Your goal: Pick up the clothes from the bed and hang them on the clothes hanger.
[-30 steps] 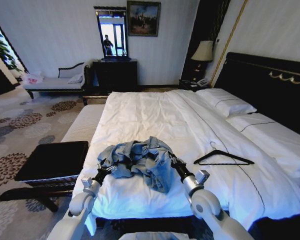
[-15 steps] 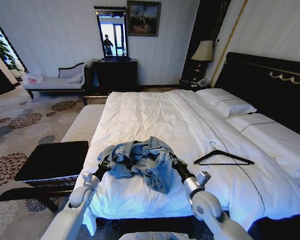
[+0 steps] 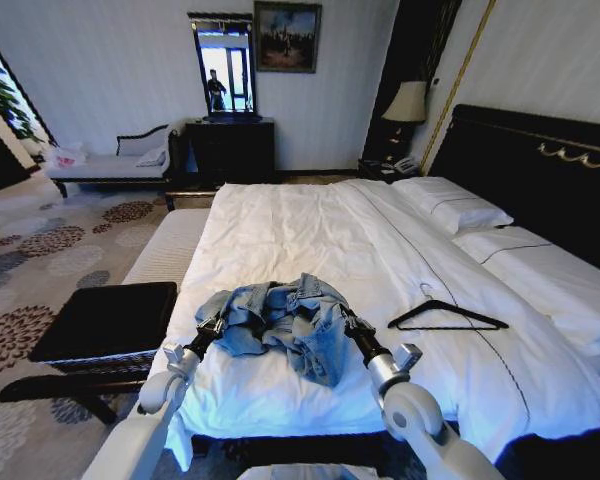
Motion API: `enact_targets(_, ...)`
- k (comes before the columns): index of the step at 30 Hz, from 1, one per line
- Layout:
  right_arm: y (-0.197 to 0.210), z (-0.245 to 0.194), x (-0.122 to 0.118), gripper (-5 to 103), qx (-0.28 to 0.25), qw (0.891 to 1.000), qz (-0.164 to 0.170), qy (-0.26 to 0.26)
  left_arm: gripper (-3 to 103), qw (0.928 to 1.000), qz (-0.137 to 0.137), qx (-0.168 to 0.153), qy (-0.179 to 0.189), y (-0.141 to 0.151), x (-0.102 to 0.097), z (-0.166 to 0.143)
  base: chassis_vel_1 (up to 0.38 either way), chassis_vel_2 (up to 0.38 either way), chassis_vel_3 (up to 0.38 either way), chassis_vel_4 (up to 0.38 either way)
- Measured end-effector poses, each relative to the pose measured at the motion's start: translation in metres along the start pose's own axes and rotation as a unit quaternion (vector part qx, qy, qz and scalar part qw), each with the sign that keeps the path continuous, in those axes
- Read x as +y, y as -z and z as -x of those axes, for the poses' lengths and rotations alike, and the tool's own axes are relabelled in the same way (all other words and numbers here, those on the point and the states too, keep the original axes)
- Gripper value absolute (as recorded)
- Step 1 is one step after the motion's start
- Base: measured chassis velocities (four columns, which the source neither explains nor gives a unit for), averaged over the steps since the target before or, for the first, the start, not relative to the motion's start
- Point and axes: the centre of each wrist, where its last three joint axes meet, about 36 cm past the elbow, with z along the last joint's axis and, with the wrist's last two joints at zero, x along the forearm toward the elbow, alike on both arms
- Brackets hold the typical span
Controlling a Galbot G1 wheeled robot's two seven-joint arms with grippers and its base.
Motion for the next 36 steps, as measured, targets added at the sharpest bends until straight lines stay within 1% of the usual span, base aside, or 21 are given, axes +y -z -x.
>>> enact_targets(1, 0.0, 0.0, 0.0, 4, 0.0, 1.0, 0.0, 0.0, 4, 1.0, 0.0, 0.0, 0.0, 0.0, 0.0, 0.0, 0.0, 0.0, 0.0, 0.0)
enact_targets(2, 0.004, -0.001, 0.001, 4, -0.006, 1.0, 0.016, 0.009, 4, 1.0, 0.002, -0.008, 0.002, 0.006, 0.002, -0.001, 0.0, 0.0, 0.0, 0.0)
enact_targets(3, 0.005, -0.001, 0.002, 4, -0.007, 1.0, 0.019, 0.012, 4, 0.9999, 0.002, -0.01, 0.003, 0.008, 0.003, -0.001, 0.0, 0.0, 0.0, 0.0)
enact_targets(5, 0.017, -0.001, -0.001, 4, -0.03, 0.998, 0.026, 0.041, 4, 0.999, 0.005, -0.042, 0.013, 0.036, 0.012, -0.005, 0.0, 0.0, 0.0, 0.0)
enact_targets(6, 0.017, -0.001, -0.001, 4, -0.03, 0.998, 0.026, 0.041, 4, 0.999, 0.005, -0.042, 0.013, 0.036, 0.012, -0.005, 0.0, 0.0, 0.0, 0.0)
enact_targets(7, 0.026, 0.001, -0.004, 4, -0.045, 0.997, 0.017, 0.059, 4, 0.9976, 0.004, -0.067, 0.016, 0.06, 0.015, -0.006, 0.0, 0.0, 0.0, 0.0)
enact_targets(9, 0.039, 0.004, -0.008, 4, -0.063, 0.995, 0.006, 0.081, 4, 0.995, 0.001, -0.099, 0.015, 0.092, 0.016, -0.009, 0.0, 0.0, 0.0, 0.0)
enact_targets(11, 0.043, 0.005, -0.009, 4, -0.069, 0.994, 0.004, 0.088, 4, 0.994, 0.001, -0.109, 0.015, 0.103, 0.016, -0.01, 0.0, 0.0, 0.0, 0.0)
enact_targets(12, 0.055, 0.008, -0.012, 4, -0.084, 0.991, 0.0, 0.107, 4, 0.9909, 0.002, -0.134, 0.013, 0.132, 0.016, -0.012, 0.0, 0.0, 0.0, 0.0)
enact_targets(13, 0.063, 0.01, -0.012, 4, -0.095, 0.988, -0.002, 0.12, 4, 0.9888, 0.004, -0.149, 0.011, 0.151, 0.016, -0.012, 0.0, 0.0, 0.0, 0.0)
enact_targets(15, 0.077, 0.014, -0.013, 4, -0.116, 0.983, -0.006, 0.141, 4, 0.9859, 0.01, -0.167, 0.006, 0.178, 0.016, -0.013, 0.0, 0.0, 0.0, 0.0)
enact_targets(16, 0.077, 0.014, -0.013, 4, -0.116, 0.983, -0.006, 0.141, 4, 0.9859, 0.01, -0.167, 0.006, 0.178, 0.016, -0.013, 0.0, 0.0, 0.0, 0.0)
enact_targets(18, 0.099, 0.023, -0.012, 4, -0.147, 0.974, -0.015, 0.172, 4, 0.9815, 0.021, -0.19, -0.006, 0.219, 0.013, -0.012, 0.0, 0.0, 0.0, 0.0)
enact_targets(19, 0.12, 0.031, -0.008, 4, -0.172, 0.966, -0.019, 0.194, 4, 0.9782, 0.031, -0.205, -0.016, 0.246, 0.01, -0.012, 0.0, 0.0, 0.0, 0.0)
enact_targets(20, 0.12, 0.031, -0.008, 4, -0.172, 0.966, -0.019, 0.194, 4, 0.9782, 0.031, -0.205, -0.016, 0.246, 0.01, -0.012, 0.0, 0.0, 0.0, 0.0)
enact_targets(24, 0.185, 0.038, 0.01, 4, -0.234, 0.941, -0.008, 0.245, 4, 0.9669, 0.044, -0.248, -0.039, 0.316, 0.0, -0.019, 0.0, 0.0, 0.0, 0.0)
enact_targets(25, 0.185, 0.038, 0.01, 4, -0.234, 0.941, -0.008, 0.245, 4, 0.9669, 0.044, -0.248, -0.039, 0.316, 0.0, -0.019, 0.0, 0.0, 0.0, 0.0)
enact_targets(29, 0.227, 0.027, 0.025, 4, -0.273, 0.923, -0.014, 0.273, 4, 0.957, 0.053, -0.279, -0.057, 0.358, -0.012, -0.039, 0.0, 0.0, 0.0, 0.0)
enact_targets(30, 0.227, 0.027, 0.025, 4, -0.273, 0.923, -0.014, 0.273, 4, 0.957, 0.053, -0.279, -0.057, 0.358, -0.012, -0.039, 0.0, 0.0, 0.0, 0.0)
enact_targets(34, 0.246, -0.002, 0.045, 4, -0.291, 0.905, -0.037, 0.308, 4, 0.9469, 0.071, -0.3, -0.091, 0.382, -0.037, -0.074, 0.0, 0.0, 0.0, 0.0)
enact_targets(36, 0.245, -0.009, 0.05, 4, -0.291, 0.903, -0.04, 0.314, 4, 0.945, 0.073, -0.304, -0.097, 0.384, -0.043, -0.083, 0.0, 0.0, 0.0, 0.0)
